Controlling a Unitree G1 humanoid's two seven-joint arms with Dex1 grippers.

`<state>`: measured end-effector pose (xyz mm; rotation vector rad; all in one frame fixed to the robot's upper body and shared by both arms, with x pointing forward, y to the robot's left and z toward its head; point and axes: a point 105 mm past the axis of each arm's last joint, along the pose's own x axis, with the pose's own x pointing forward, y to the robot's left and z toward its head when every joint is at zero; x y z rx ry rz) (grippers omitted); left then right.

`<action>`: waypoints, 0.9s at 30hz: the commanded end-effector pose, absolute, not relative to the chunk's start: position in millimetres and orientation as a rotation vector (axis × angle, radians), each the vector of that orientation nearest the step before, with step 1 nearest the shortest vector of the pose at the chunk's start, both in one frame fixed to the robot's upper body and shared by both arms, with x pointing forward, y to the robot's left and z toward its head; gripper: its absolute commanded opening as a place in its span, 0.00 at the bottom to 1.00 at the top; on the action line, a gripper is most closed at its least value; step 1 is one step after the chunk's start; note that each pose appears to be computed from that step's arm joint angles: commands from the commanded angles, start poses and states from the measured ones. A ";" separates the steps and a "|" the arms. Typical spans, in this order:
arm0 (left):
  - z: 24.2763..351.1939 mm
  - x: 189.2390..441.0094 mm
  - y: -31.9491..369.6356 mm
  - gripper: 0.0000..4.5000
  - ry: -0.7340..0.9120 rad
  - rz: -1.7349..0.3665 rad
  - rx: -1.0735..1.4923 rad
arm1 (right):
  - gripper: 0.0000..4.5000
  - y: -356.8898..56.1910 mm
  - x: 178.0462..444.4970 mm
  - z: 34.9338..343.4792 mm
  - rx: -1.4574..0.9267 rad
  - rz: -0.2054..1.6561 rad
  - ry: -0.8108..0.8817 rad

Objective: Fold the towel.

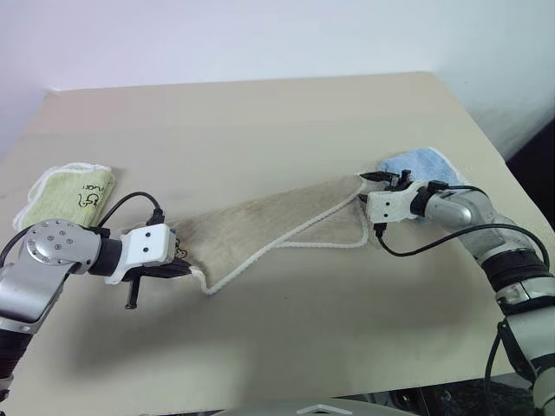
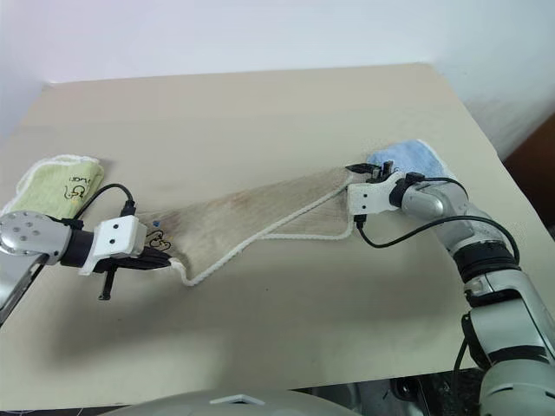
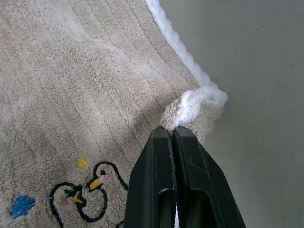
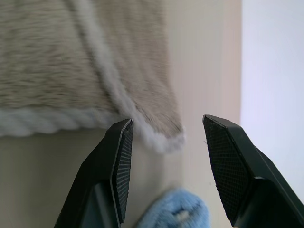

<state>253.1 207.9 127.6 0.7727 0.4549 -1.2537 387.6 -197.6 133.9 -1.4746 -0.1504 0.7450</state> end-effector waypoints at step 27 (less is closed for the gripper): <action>135.4 258.4 207.2 0.00 0.379 -1.211 0.771 | 0.01 -194.7 401.2 154.7 -1.568 0.665 -0.308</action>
